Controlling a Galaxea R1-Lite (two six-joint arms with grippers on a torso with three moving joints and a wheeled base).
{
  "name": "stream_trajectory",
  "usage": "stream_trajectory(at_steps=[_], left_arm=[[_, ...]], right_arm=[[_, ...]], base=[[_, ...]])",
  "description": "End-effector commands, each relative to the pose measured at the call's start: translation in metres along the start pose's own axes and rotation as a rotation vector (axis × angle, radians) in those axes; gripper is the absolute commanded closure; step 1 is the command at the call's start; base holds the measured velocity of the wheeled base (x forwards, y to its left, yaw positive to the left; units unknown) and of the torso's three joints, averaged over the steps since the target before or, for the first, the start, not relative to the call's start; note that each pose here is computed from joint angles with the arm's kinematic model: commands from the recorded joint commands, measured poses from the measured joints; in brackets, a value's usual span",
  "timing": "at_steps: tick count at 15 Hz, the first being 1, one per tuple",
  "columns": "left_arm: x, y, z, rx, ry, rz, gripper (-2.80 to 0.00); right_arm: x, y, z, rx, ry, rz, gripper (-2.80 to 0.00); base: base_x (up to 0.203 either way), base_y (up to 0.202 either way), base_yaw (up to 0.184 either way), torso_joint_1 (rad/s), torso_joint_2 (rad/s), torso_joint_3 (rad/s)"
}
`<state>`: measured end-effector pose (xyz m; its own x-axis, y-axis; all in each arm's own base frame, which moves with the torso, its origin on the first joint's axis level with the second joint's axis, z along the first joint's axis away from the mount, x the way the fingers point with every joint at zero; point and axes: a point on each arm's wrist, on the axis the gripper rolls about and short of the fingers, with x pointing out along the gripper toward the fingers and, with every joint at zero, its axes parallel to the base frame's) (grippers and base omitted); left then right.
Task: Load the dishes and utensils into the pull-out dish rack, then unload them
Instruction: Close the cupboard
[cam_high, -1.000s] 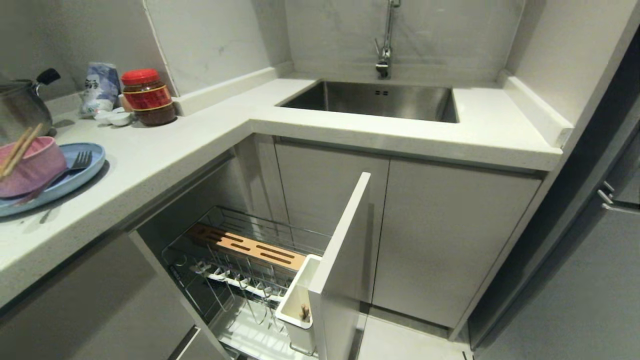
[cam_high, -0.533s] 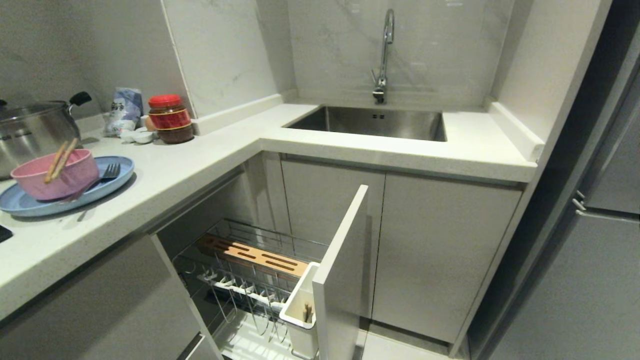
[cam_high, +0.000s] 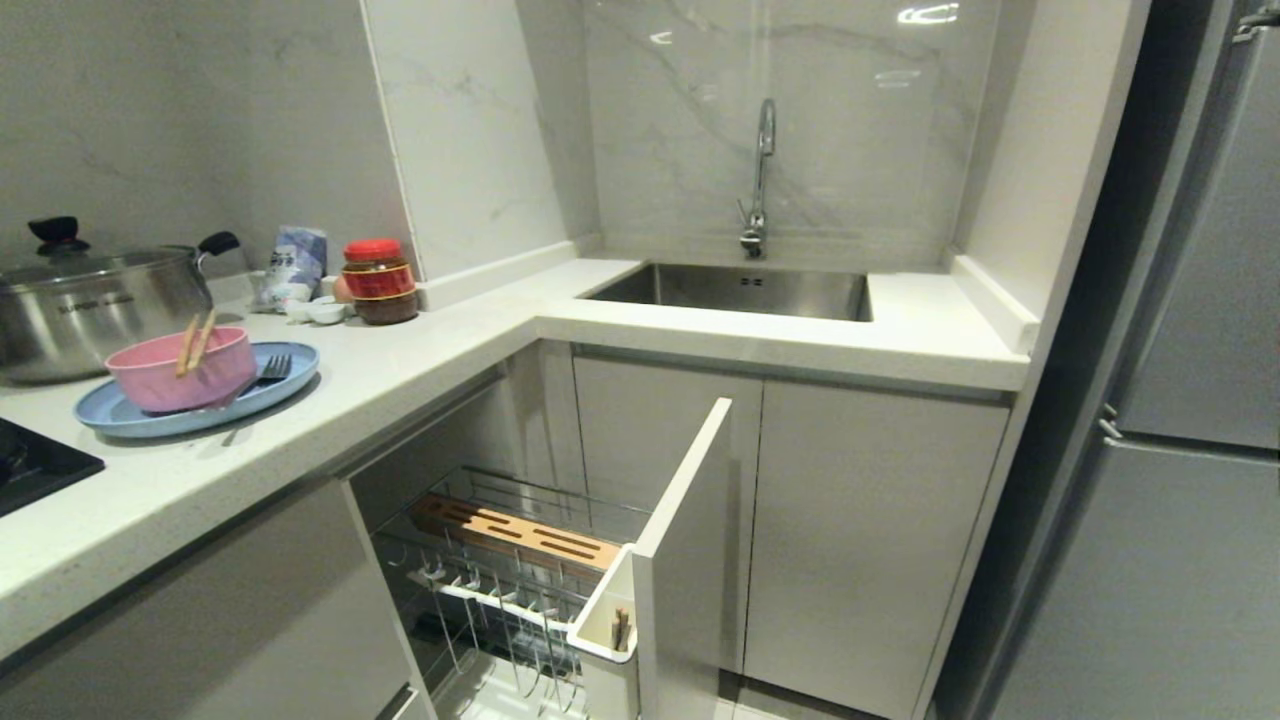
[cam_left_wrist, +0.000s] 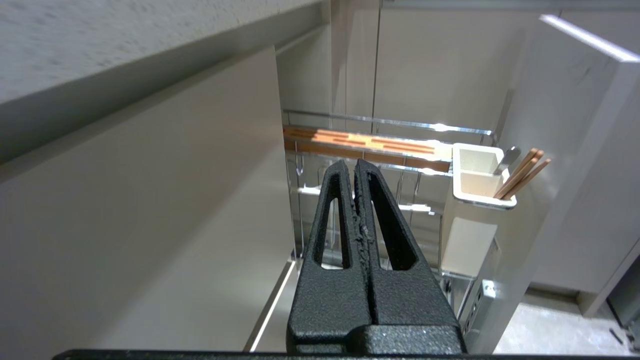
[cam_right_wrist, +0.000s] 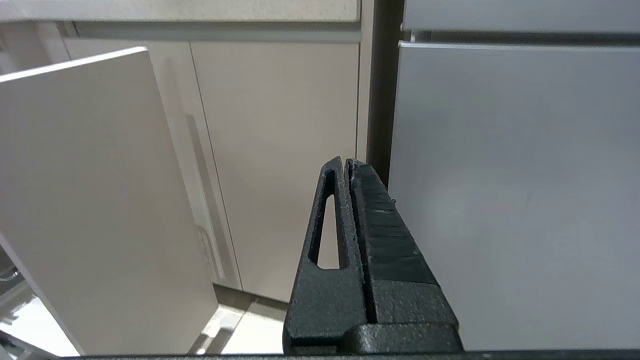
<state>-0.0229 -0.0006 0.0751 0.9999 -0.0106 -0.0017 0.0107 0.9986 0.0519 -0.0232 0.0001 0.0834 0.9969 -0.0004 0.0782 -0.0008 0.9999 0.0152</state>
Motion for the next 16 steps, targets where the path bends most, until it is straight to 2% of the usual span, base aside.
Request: stream_trajectory(at_steps=[1, 4, 6, 8, 11, 12, 14, 16], left_arm=[[0.000, 0.000, 0.000, -0.004, 0.003, 0.006, 0.00], [0.000, 0.000, 0.000, -0.026, 0.003, 0.008, 0.00], [0.000, 0.000, -0.001, -0.018, 0.003, 0.007, 0.00], [-0.003, 0.001, 0.011, -0.018, -0.040, 0.008, 0.00], [-0.031, 0.003, 0.071, -0.016, -0.208, 0.012, 0.00], [-0.046, 0.004, 0.098, -0.014, -0.252, 0.003, 0.00], [-0.060, 0.006, 0.148, -0.011, -0.302, -0.021, 0.00], [-0.057, 0.009, 0.206, -0.017, -0.319, -0.036, 0.00]], right_arm=[[0.001, 0.000, -0.007, 0.000, 0.025, 0.000, 0.00], [0.001, 0.000, -0.007, -0.001, 0.025, 0.000, 0.00], [0.002, 0.000, -0.008, 0.000, 0.026, 0.000, 0.00], [0.001, 0.000, -0.007, 0.000, 0.025, 0.000, 0.00], [0.001, 0.000, -0.007, 0.000, 0.025, 0.000, 0.00], [0.001, 0.000, -0.007, 0.000, 0.025, 0.000, 0.00], [0.001, 0.000, -0.007, 0.000, 0.025, 0.000, 0.00], [0.001, 0.000, -0.007, 0.000, 0.025, 0.000, 0.00]], base=[[0.000, 0.000, 0.000, 0.002, 0.00, 0.144], [0.000, 0.000, 0.000, 0.003, 0.00, 0.053], [0.000, 0.000, 0.000, 0.000, 0.00, 0.000], [0.000, 0.000, 0.000, 0.000, 0.00, 0.000], [0.000, 0.000, 0.000, 0.000, 0.00, 0.000], [0.000, 0.000, 0.000, 0.000, 0.00, 0.000], [0.000, 0.000, 0.000, 0.000, 0.00, 0.000], [0.000, 0.000, 0.000, 0.000, 0.00, 0.000]])
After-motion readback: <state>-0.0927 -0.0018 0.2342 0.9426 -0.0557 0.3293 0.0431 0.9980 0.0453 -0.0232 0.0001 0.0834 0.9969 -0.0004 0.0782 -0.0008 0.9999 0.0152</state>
